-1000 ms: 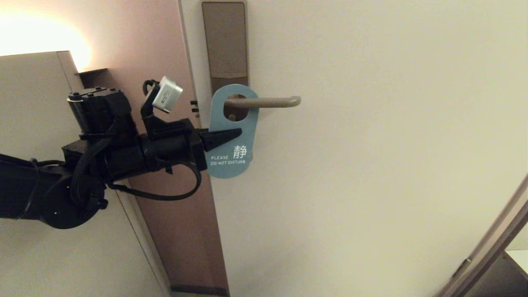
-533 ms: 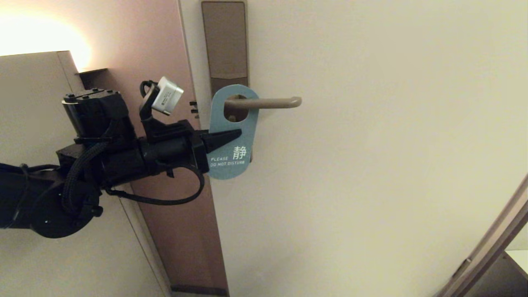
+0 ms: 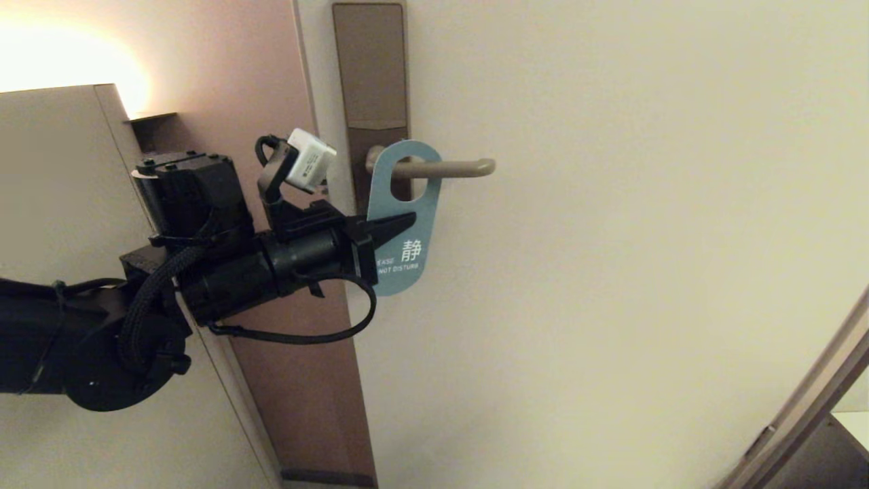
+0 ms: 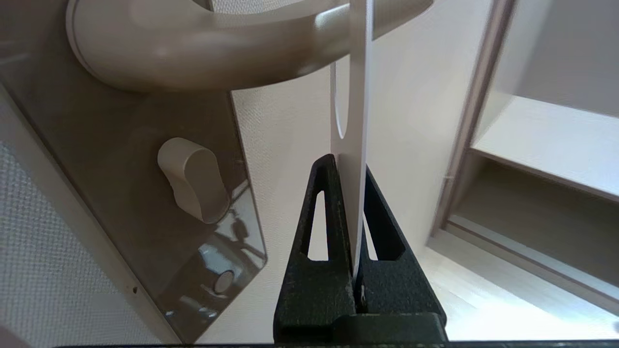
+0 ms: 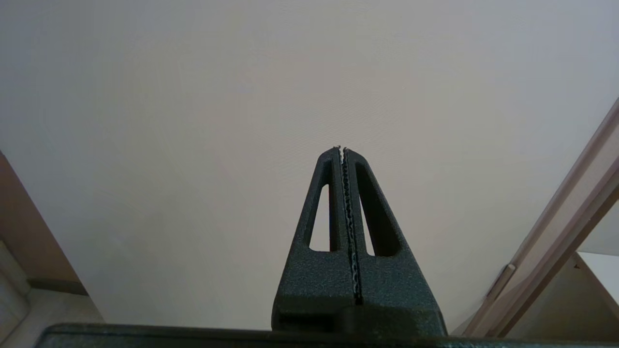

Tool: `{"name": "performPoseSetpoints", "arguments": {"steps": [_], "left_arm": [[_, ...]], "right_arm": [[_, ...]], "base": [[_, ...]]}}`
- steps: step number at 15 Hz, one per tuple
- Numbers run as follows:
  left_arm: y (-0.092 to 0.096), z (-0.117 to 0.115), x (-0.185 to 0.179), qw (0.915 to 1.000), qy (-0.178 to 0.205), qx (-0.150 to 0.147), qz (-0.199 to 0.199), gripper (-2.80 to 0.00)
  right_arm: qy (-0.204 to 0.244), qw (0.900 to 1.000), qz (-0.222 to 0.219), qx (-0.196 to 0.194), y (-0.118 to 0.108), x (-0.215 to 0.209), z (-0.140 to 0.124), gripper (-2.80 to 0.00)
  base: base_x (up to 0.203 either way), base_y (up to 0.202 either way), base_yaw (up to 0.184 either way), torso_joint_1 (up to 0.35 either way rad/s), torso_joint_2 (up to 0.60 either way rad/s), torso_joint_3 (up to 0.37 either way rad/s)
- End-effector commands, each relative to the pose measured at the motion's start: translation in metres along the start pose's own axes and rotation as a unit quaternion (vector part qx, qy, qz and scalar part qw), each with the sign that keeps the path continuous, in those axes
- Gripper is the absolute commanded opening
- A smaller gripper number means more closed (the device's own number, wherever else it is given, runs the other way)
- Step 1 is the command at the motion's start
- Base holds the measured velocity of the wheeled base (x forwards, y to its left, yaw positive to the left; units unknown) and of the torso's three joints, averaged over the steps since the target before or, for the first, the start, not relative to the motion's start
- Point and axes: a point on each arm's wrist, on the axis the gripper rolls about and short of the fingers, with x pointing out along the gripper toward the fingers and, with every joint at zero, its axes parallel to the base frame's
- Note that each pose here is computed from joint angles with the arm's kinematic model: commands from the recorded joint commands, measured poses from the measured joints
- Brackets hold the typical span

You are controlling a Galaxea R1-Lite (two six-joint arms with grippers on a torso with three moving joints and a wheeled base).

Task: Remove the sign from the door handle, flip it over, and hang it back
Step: Take down the sign

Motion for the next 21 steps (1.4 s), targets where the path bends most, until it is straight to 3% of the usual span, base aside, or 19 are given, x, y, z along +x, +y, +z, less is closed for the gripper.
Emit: {"name": "performPoseSetpoints", "arguments": {"steps": [1,10,21], "left_arm": [[-0.001,-0.002,0.002,0.9999,0.001,0.007,0.007,-2.80],[-0.002,-0.013,0.015,0.9971,0.017,0.011,0.073,-2.80],[-0.013,-0.002,0.044,0.9972,-0.002,0.018,0.072,-2.80]], "right_arm": [[0.000,1.000,0.000,0.000,0.000,0.000,0.000,-2.80],[0.000,1.000,0.001,0.000,0.000,0.000,0.000,-2.80],[0.000,1.000,0.000,-0.001,0.000,0.000,0.000,-2.80]], "base": [[0.000,0.000,0.000,0.000,0.00,0.000],[0.000,0.000,0.000,0.000,0.00,0.000],[0.000,0.000,0.000,0.000,0.00,0.000]]}}
